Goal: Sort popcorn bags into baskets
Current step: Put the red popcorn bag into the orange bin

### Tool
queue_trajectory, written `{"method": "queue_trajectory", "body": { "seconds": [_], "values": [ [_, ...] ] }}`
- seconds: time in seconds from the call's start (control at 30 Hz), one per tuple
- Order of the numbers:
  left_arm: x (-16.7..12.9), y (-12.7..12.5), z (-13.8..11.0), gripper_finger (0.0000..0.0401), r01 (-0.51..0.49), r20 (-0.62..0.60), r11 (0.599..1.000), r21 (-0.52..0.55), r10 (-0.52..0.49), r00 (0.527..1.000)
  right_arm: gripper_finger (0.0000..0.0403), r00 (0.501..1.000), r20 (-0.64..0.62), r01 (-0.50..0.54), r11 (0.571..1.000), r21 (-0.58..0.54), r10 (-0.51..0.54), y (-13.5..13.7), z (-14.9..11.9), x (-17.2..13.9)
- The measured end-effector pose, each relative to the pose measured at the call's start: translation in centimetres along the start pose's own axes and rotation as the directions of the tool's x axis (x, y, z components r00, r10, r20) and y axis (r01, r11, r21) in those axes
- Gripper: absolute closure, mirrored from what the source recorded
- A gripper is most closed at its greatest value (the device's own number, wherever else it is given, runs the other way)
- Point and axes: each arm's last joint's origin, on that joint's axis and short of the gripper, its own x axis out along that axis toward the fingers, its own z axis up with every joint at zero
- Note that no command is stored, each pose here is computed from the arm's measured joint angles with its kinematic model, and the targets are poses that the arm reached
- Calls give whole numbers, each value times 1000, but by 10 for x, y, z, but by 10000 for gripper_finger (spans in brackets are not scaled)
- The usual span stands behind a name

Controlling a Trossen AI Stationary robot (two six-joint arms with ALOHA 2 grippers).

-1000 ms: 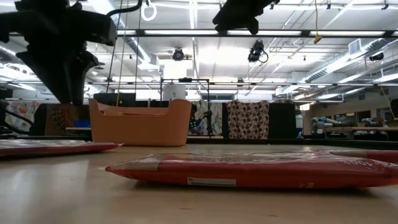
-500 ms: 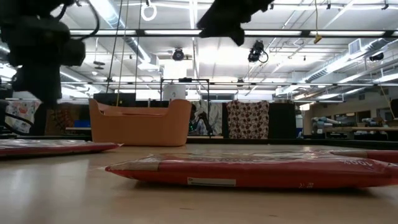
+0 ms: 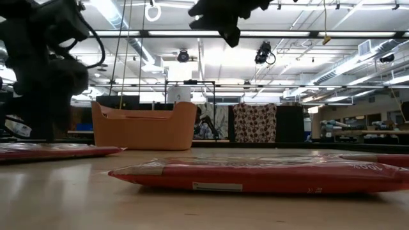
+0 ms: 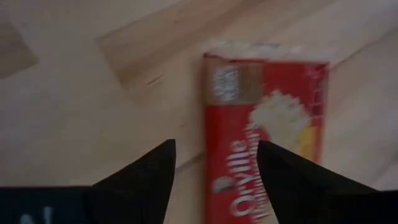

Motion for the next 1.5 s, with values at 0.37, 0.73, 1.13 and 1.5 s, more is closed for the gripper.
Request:
{"method": "queue_trajectory", "body": {
  "seconds": [0.37,0.73,1.13,1.5],
  "values": [
    [29,-14,0,167,13,-88,997,79,-6,996,281,1000,10,20,1000,-2,-20,0,3,-6],
    [40,-19,-1,304,-7,-104,996,91,17,994,281,1000,11,27,1000,-8,-27,0,3,-6],
    [36,-27,1,397,117,-110,987,109,-105,988,281,999,8,40,999,-4,-40,-4,3,-6],
    [11,-43,11,399,318,64,919,234,-341,938,279,993,-90,86,988,129,-74,-26,-8,8]
  ]
}}
